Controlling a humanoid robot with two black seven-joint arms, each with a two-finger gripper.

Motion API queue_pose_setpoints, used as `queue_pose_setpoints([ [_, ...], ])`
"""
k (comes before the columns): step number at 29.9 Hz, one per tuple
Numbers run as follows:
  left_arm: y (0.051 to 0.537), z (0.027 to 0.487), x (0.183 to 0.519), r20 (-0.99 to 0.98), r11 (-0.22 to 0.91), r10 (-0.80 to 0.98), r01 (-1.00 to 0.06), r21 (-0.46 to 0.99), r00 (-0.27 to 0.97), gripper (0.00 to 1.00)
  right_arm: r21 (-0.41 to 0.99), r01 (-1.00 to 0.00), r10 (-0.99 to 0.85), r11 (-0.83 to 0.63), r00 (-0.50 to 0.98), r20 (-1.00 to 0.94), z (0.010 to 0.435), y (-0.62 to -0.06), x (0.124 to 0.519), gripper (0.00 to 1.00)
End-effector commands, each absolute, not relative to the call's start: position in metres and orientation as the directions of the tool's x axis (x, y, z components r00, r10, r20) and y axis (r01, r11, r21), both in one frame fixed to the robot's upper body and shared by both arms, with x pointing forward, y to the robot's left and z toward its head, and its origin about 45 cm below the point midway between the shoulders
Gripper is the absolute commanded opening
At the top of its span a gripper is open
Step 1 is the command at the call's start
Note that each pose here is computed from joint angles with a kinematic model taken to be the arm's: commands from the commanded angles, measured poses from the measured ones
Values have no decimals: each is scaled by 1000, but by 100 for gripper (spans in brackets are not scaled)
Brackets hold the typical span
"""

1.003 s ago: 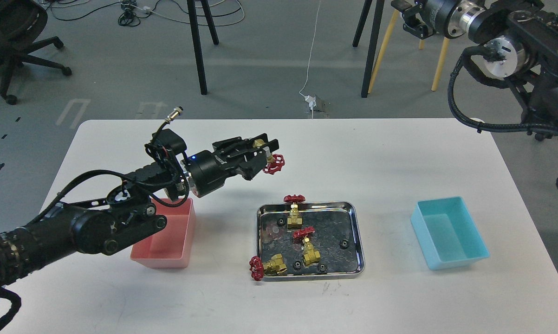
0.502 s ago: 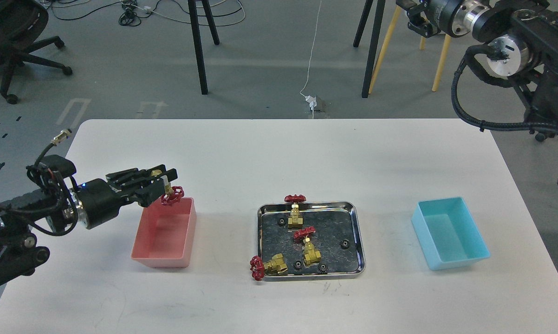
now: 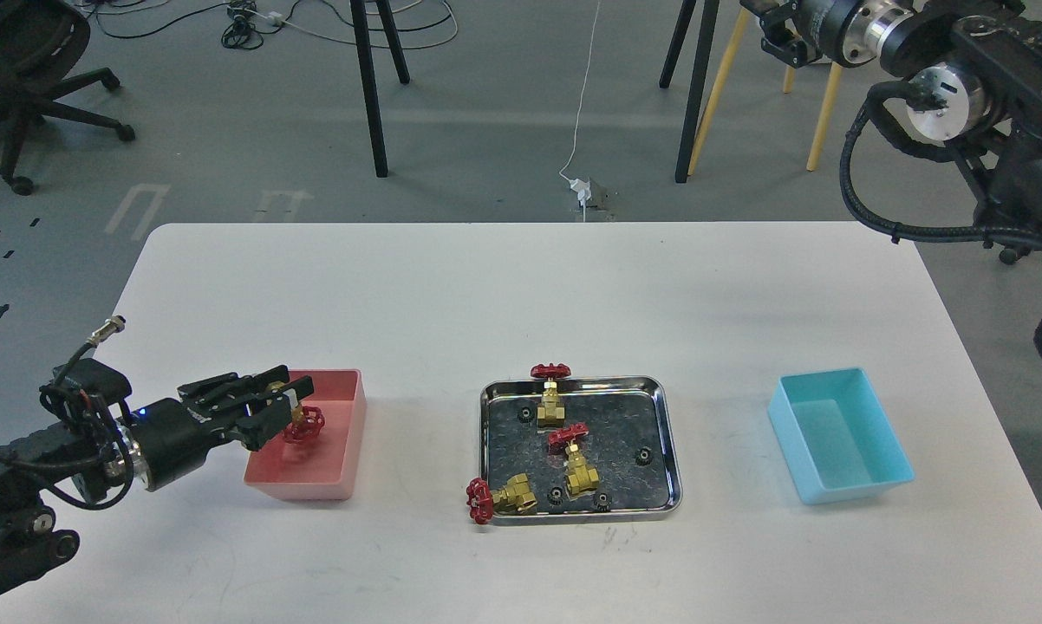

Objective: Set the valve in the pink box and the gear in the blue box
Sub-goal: 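Lower the valve into the pink box and open the left gripper, then withdraw the left arm and reach the right gripper over the tray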

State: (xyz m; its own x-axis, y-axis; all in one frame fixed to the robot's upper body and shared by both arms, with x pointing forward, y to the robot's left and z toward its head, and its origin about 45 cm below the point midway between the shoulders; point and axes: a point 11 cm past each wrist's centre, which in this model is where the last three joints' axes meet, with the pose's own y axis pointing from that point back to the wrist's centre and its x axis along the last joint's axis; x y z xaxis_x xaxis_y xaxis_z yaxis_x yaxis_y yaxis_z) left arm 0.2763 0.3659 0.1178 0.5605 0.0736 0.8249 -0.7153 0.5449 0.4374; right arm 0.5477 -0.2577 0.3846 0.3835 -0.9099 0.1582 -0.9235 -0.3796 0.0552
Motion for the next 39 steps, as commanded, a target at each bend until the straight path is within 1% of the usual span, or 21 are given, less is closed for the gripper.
queue_pose_setpoints([
  [1,361,118,278,822,553,87,-714,431,563,91,48,-923,-909,-382,385,158,387,-257,548,99],
  [4,359,121,282,821,550,115,-724,416,559,94,51,-923,-909,-382,385,161,386,-257,548,99],
  [6,364,132,294,817,520,194,-763,384,543,94,56,-923,-908,-382,386,162,385,-261,547,99],
  [7,366,140,304,808,502,252,-785,362,533,94,59,-921,-907,-384,389,162,384,-261,547,99],
  [9,370,170,334,766,469,401,-831,300,503,94,68,-915,-901,-398,404,158,380,-261,545,99],
  [12,380,225,379,614,458,622,-862,219,487,94,113,-865,-849,-490,502,165,368,-247,538,99],
  [13,389,249,394,539,459,695,-871,178,476,94,151,-837,-811,-525,546,207,358,-238,534,97],
  [15,402,289,415,418,464,785,-881,92,457,94,191,-788,-725,-585,614,313,346,-222,525,96],
  [17,418,329,430,325,454,843,-891,-3,429,94,248,-701,-586,-668,702,405,326,-200,508,96],
  [20,437,375,447,266,395,894,-914,-90,360,94,394,-578,-377,-715,793,479,296,-193,479,96],
  [22,449,394,453,244,347,920,-927,-142,307,94,497,-480,-206,-722,836,508,277,-189,455,96],
  [23,455,400,454,238,325,929,-933,-157,283,94,553,-419,-100,-721,851,515,265,-185,440,96],
  [25,451,409,463,231,317,934,-931,-183,273,94,653,-313,106,-690,848,519,244,-179,416,96],
  [27,442,415,473,222,314,937,-927,-204,269,94,735,-239,258,-635,831,493,220,-180,397,96],
  [33,431,437,488,214,286,948,-923,-257,234,94,884,-114,537,-453,757,373,170,-189,368,96],
  [36,432,441,489,218,270,952,-925,-268,215,94,922,-93,636,-377,698,330,158,-191,363,96],
  [39,432,443,489,220,263,954,-926,-272,206,94,937,-79,705,-341,638,310,151,-183,359,96],
])
